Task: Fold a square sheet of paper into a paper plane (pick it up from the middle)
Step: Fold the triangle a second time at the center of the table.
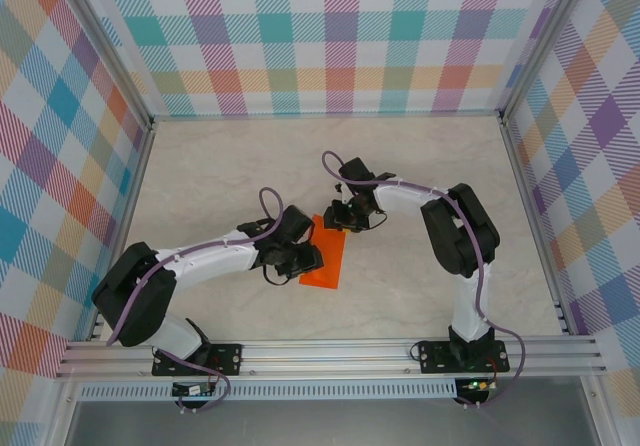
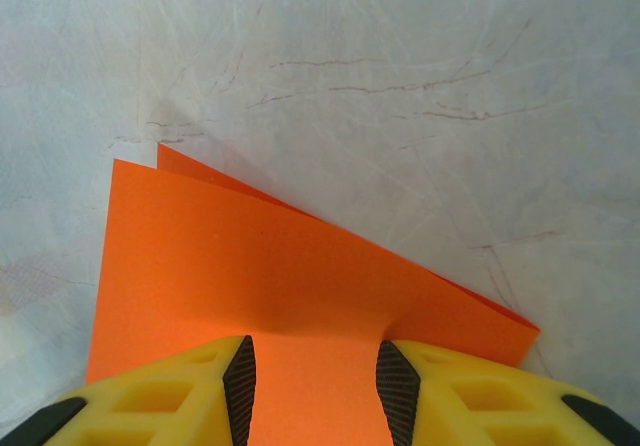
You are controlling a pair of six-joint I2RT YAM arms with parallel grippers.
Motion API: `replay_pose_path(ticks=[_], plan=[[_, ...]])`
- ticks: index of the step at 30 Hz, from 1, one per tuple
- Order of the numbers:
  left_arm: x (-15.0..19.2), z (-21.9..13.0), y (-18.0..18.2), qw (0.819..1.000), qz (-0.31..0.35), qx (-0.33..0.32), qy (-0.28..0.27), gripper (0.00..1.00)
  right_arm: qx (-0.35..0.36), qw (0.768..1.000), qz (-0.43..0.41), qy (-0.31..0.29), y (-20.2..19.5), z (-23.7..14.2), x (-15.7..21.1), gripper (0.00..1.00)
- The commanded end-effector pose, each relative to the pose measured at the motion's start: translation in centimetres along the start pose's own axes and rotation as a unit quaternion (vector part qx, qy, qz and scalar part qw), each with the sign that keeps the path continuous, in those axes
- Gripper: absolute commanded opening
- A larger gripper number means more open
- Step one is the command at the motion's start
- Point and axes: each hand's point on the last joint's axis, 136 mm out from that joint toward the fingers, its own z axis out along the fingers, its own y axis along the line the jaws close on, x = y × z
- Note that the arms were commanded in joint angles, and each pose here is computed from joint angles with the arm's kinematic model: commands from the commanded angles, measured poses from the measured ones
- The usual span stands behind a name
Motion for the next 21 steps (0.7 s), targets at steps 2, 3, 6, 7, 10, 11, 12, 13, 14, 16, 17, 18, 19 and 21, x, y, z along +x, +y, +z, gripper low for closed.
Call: replay_pose_path(ticks=[2, 3, 6, 7, 10, 11, 12, 13, 14, 16, 17, 18, 19, 21], plan=[[-1.5, 0.4, -2.2, 0.998, 0.038, 0.054, -0.022, 0.45, 0.071, 0.995, 0.034, 0.056, -5.0, 3.1, 3.3, 0.42], [-1.8, 0.4, -2.5, 0.997, 0.045, 0.063, -0.026, 0.47, 0.071, 0.995, 0.033, 0.057, -5.0, 3.1, 3.3, 0.42], [-2.7, 0.3, -3.0, 0.994, 0.065, 0.083, -0.037, 0.52, 0.071, 0.995, 0.033, 0.057, -4.9, 3.1, 3.4, 0.42], [-2.9, 0.2, -3.1, 0.993, 0.072, 0.087, -0.040, 0.54, 0.070, 0.995, 0.033, 0.057, -4.9, 3.1, 3.3, 0.42], [-3.7, 0.2, -3.0, 0.991, 0.082, 0.096, -0.045, 0.57, 0.070, 0.995, 0.034, 0.056, -4.9, 3.1, 3.3, 0.42], [-3.8, 0.3, -2.9, 0.991, 0.081, 0.099, -0.046, 0.58, 0.069, 0.995, 0.033, 0.057, -4.8, 3.1, 3.3, 0.42], [-4.0, 0.3, -3.0, 0.990, 0.081, 0.104, -0.046, 0.59, 0.069, 0.995, 0.033, 0.056, -4.8, 3.1, 3.3, 0.42], [-4.0, 0.5, -2.9, 0.990, 0.081, 0.107, -0.042, 0.59, 0.070, 0.995, 0.032, 0.057, -4.8, 3.1, 3.3, 0.42], [-3.9, 0.6, -2.9, 0.990, 0.079, 0.109, -0.037, 0.59, 0.070, 0.995, 0.033, 0.057, -4.8, 3.1, 3.3, 0.42], [-3.3, 0.9, -3.0, 0.990, 0.075, 0.119, -0.024, 0.59, 0.070, 0.995, 0.034, 0.057, -4.9, 3.0, 3.3, 0.42], [-3.0, 1.1, -2.9, 0.990, 0.069, 0.124, -0.019, 0.58, 0.071, 0.995, 0.034, 0.058, -4.9, 3.0, 3.3, 0.42], [-2.8, 1.2, -2.7, 0.990, 0.064, 0.127, -0.015, 0.58, 0.070, 0.995, 0.033, 0.058, -4.9, 3.0, 3.3, 0.42], [-2.4, 1.2, -2.4, 0.990, 0.059, 0.130, -0.010, 0.57, 0.070, 0.995, 0.034, 0.057, -4.9, 3.0, 3.3, 0.42], [-1.8, 1.2, -1.8, 0.990, 0.047, 0.132, -0.005, 0.56, 0.069, 0.995, 0.034, 0.057, -4.8, 3.0, 3.2, 0.42]])
